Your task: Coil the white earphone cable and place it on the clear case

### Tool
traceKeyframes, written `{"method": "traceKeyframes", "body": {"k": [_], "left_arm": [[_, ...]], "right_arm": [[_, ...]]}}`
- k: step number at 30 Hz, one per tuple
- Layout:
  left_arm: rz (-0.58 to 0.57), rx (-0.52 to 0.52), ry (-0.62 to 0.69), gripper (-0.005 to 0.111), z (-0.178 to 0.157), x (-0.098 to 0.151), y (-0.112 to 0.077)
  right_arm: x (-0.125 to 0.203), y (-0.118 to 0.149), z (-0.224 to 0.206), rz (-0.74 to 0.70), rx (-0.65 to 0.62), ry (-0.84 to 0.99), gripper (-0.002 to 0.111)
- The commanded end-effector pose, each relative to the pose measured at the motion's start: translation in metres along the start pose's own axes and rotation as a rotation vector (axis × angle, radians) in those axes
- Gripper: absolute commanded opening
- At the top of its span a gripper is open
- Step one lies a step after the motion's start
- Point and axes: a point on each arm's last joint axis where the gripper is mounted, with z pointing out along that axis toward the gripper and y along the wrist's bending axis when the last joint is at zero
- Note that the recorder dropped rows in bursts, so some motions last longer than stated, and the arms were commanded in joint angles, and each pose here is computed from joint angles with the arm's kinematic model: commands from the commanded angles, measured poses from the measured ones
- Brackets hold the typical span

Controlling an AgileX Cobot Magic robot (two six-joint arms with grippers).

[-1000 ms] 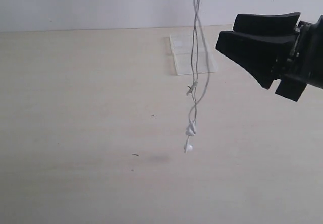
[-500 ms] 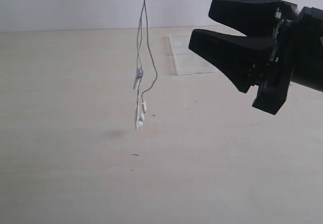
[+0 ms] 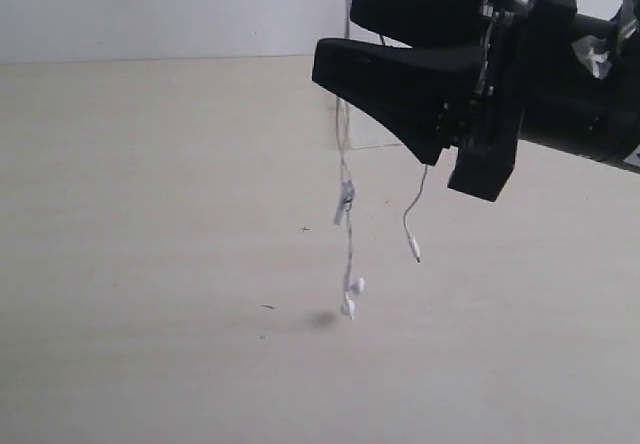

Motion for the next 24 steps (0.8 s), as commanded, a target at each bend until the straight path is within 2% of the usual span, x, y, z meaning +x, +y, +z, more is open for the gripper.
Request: {"method": "traceKeyframes", "body": {"k": [1,6,17,20,24], "left_arm": [[-0.009,-0.005,-0.005,0.000,-0.0022,-0.0017,0.0006],[-0.009,-0.005,-0.005,0.000,-0.0022,-0.0017,0.0006],[0.001,-0.010,-0.004,0.000,-0.0022,-0.0016,0.0011],[0.001,-0.010,-0.004,0.000,-0.0022,-0.0016,0.0011],[0.001,-0.010,-0.004,0.000,-0.0022,-0.0016,0.0011]], "right_arm": [[0.0038,-0.0066,0.0031,0.027,0.025,-0.013,0.067],[0.0060,-0.0101,0.0041,0.051,0.039,-0.030,0.066],[0.0071,-0.0095,0.0041,0.032,0.032,-0.017,0.056],[0.0097,-0.0066,0.0042,0.013,0.001,0.012,0.060],[0.0094,-0.0098,0.0041,0.016,0.035,0.009,0.071]]}}
